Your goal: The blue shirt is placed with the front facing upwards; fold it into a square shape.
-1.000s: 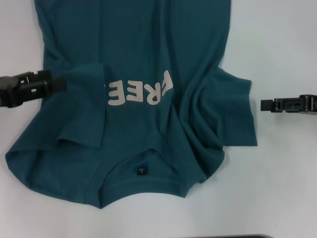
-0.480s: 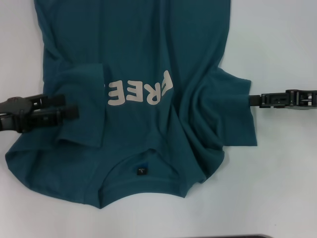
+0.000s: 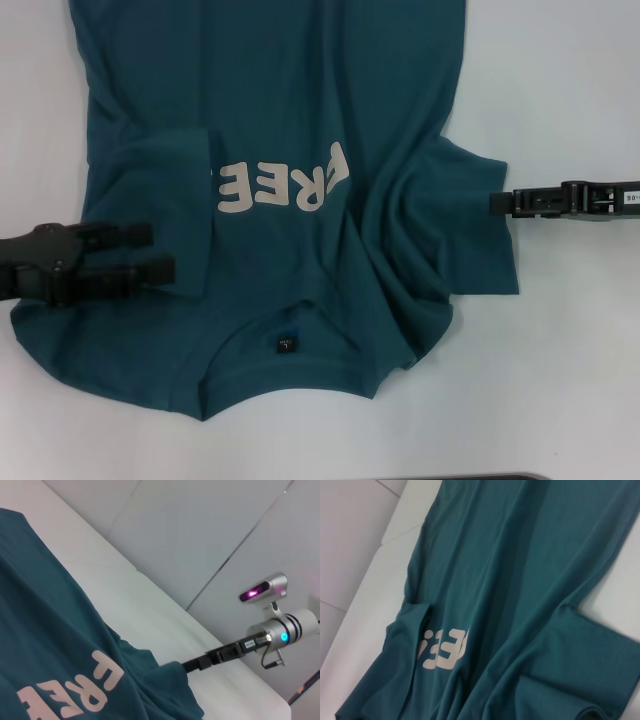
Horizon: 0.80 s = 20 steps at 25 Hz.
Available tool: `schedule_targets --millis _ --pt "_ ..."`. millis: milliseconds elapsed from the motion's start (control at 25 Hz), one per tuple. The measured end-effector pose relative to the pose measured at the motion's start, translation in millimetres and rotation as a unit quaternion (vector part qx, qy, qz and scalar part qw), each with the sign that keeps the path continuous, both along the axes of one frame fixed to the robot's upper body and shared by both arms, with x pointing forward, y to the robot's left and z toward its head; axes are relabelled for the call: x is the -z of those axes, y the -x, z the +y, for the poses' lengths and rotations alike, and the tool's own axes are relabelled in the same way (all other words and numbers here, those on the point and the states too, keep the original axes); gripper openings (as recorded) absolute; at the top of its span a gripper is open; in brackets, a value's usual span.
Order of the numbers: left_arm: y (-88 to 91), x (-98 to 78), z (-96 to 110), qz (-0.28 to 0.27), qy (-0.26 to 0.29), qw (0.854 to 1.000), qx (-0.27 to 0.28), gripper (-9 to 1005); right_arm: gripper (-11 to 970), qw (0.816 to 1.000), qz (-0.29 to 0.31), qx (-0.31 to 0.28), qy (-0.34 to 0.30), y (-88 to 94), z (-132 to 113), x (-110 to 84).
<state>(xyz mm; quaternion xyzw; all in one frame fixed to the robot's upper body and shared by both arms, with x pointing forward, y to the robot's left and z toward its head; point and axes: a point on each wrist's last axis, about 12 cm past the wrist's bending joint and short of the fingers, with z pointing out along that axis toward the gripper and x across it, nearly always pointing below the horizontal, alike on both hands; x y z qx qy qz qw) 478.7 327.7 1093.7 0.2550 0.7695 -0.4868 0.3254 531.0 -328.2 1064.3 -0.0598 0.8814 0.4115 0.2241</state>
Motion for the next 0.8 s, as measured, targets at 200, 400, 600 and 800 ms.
schedule_targets --millis 200,400,600,800 --pt "-0.1 1.0 -3 0.004 -0.005 1.000 0.011 901 645 1.000 0.002 -0.001 0.004 -2.5 6 4.3" --pt "-0.7 0.8 -3 0.003 -0.006 1.000 0.012 901 630 1.000 0.003 -0.010 0.009 -4.5 14 7.0" --pt "-0.5 1.8 -4 0.005 -0.004 1.000 0.013 900 616 1.000 -0.003 -0.015 0.016 -5.8 17 7.6" --pt "-0.3 2.0 -4 0.006 -0.004 1.000 0.013 900 494 1.000 -0.011 -0.015 0.014 -6.4 16 6.4"
